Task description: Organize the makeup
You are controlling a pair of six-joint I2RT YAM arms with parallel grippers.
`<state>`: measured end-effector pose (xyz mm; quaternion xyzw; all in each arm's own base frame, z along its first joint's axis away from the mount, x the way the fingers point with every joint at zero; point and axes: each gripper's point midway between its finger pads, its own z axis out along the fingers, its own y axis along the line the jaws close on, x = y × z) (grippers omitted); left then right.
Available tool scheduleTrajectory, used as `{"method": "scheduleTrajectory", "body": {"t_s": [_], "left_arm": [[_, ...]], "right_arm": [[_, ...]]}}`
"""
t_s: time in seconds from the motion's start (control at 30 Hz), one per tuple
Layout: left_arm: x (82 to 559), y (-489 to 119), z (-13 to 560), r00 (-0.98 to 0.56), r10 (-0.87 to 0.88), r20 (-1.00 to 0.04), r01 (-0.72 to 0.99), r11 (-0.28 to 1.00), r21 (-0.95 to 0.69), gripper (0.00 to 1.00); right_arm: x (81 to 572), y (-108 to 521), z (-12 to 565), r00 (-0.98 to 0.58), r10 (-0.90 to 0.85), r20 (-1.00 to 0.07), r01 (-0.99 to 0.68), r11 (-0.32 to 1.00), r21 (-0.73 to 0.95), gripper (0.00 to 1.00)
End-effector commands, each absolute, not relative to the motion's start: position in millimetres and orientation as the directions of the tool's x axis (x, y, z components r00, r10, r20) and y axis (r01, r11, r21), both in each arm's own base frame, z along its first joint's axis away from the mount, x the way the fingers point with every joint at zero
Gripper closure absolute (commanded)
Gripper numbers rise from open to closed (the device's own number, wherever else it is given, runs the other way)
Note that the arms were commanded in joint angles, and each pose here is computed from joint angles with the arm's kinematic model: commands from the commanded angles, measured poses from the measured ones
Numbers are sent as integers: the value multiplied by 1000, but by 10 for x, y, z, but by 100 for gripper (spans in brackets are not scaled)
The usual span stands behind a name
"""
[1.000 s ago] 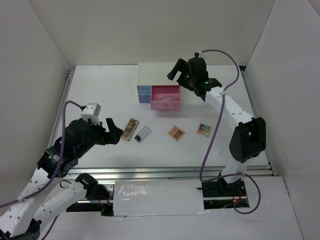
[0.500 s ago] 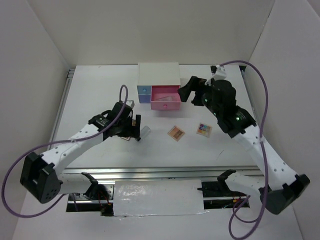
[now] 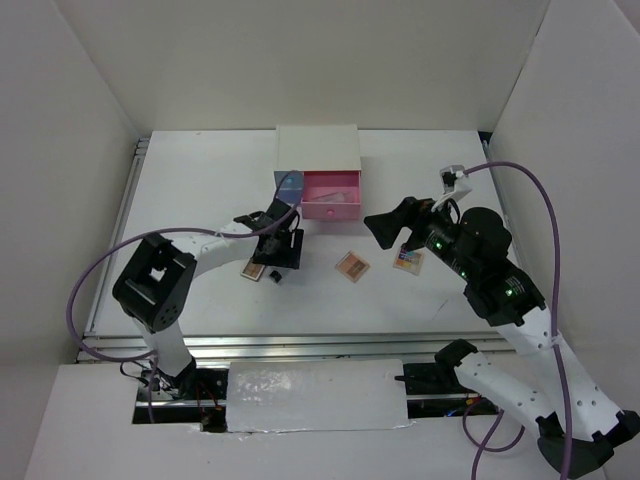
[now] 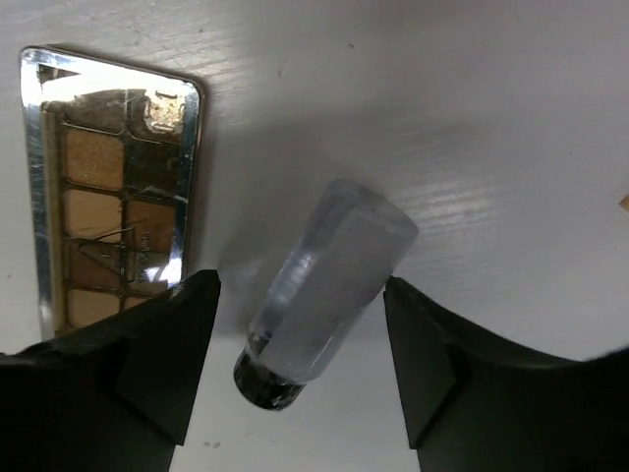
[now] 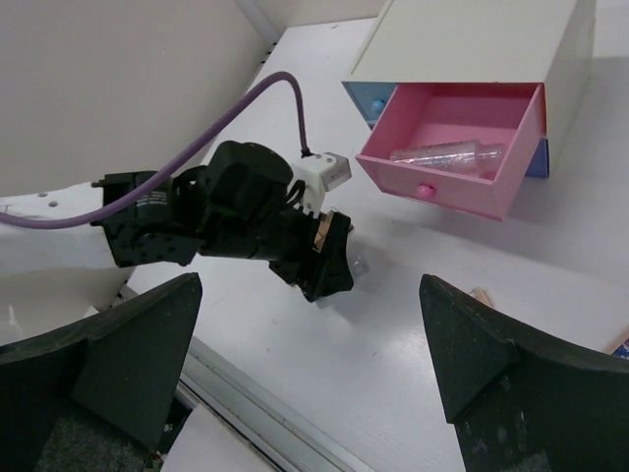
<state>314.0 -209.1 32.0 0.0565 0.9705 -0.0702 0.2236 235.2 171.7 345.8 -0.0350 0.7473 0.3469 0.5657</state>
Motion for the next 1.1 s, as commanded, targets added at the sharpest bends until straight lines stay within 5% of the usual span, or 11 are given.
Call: {"method": "scheduleTrajectory", "body": {"t_s": [0.0, 0.13, 0.2, 0.3, 0.6, 0.87, 1.07], "left_arm": [[3205, -2291, 369, -867, 97, -489, 192, 970, -148, 26], [3154, -2414, 328, -862, 138, -487, 224, 967, -123, 51], [3119, -2427, 292, -869, 152, -472, 226, 969, -104, 80], [3072, -2416, 411, -859, 141, -492, 209, 974, -87, 96], [2849, -2834, 1850, -650, 192, -735, 470, 862, -190, 100], [3459, -2951, 2596, -349, 439, -828, 595, 786, 166, 100], [3959, -3255, 2926, -63, 631, -773, 715, 569, 406, 100]], "right_arm": [[2262, 1699, 3597, -312, 345, -886, -489, 741, 460, 0], [2215, 1667, 3678, -289, 359, -887, -497, 736, 460, 0], [2205, 1659, 3687, -287, 362, -887, -497, 735, 461, 0], [2187, 1620, 3706, -279, 362, -889, -488, 744, 456, 0], [2163, 1432, 3863, -207, 375, -904, -449, 784, 428, 0], [2272, 1464, 3987, -156, 363, -918, -466, 793, 393, 0], [2378, 1616, 3864, -208, 334, -919, -490, 778, 393, 0]]}}
